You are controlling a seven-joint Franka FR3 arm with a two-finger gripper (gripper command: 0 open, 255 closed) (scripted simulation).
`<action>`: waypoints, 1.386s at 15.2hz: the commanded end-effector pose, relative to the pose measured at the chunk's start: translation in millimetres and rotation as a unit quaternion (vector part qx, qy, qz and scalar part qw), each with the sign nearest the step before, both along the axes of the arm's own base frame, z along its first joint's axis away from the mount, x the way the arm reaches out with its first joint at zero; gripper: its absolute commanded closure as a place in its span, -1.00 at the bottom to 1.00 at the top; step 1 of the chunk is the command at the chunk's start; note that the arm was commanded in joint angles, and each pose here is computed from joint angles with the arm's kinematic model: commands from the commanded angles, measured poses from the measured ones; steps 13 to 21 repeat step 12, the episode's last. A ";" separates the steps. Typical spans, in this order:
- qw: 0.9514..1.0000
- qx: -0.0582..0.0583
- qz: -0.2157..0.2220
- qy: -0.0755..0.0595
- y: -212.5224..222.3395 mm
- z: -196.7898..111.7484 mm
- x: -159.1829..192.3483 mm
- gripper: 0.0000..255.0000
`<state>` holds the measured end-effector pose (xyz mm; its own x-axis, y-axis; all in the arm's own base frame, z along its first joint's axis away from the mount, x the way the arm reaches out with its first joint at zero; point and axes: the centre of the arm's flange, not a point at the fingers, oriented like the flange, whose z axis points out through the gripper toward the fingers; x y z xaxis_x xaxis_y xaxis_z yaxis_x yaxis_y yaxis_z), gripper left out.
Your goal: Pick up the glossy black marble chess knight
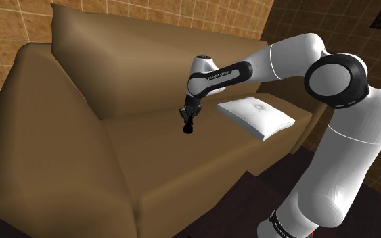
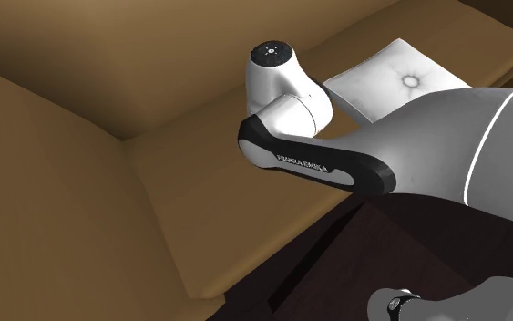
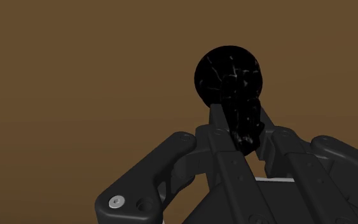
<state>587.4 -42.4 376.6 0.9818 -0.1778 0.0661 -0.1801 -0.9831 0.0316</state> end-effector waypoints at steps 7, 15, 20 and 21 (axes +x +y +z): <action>1.000 0.000 0.000 0.000 1.3 41.4 1.3 1.00; 1.000 0.000 0.000 0.000 1.3 58.0 1.3 1.00; 1.000 0.000 0.000 0.000 1.3 58.0 1.3 1.00; 1.000 0.000 0.000 0.000 1.3 58.0 1.3 1.00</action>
